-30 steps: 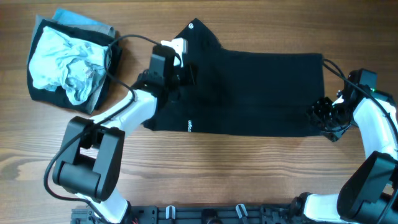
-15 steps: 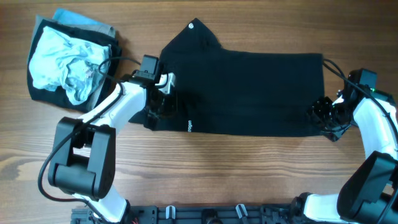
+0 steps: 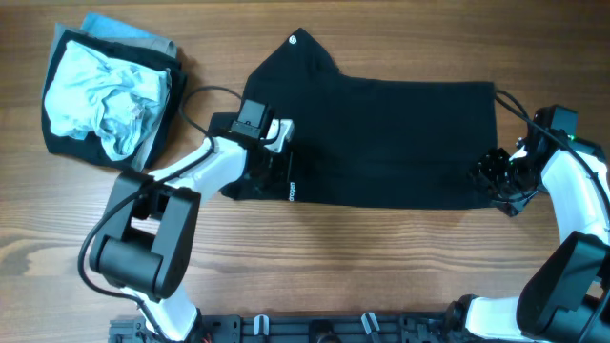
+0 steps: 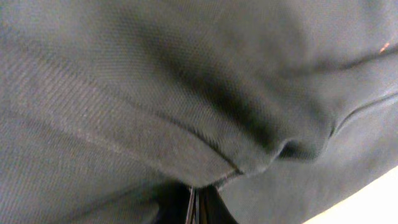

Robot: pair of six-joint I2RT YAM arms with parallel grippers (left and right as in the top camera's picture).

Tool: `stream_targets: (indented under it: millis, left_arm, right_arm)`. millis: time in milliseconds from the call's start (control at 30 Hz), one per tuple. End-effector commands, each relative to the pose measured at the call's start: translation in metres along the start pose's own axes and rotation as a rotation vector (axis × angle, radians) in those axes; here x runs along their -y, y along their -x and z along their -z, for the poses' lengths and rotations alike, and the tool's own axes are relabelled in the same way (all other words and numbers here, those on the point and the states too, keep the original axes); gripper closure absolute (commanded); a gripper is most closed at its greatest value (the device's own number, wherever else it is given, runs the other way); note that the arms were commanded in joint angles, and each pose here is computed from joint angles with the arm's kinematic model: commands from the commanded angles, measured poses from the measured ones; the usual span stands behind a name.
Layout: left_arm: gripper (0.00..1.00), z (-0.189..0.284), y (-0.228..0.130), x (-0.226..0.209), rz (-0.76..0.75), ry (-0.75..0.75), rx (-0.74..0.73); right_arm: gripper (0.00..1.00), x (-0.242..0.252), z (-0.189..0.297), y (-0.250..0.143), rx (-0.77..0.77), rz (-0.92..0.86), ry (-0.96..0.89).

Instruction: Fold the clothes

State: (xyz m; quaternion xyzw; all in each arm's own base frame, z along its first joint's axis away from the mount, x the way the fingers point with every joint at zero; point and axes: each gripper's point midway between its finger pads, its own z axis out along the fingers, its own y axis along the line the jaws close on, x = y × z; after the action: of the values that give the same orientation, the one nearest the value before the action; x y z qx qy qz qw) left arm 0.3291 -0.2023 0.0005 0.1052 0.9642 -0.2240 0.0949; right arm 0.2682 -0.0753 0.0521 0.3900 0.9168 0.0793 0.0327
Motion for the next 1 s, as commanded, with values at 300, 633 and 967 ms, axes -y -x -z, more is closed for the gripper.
stream_targets:
  millis: [300, 633, 967]
  left_arm:
    - [0.94, 0.044, 0.128, 0.012, 0.153, -0.058, 0.501]
    - [0.79, 0.052, 0.077, -0.007, 0.177, 0.046, 0.292]
    - [0.96, 0.025, 0.010, 0.001, 0.070, 0.103, 0.037]
  right_arm:
    - [0.27, -0.004, 0.008, 0.003, 0.018, 0.020, 0.019]
    - [0.27, -0.003, 0.008, 0.002, 0.013, 0.020, 0.016]
    - [0.26, -0.004, 0.008, 0.005, 0.023, 0.021, 0.021]
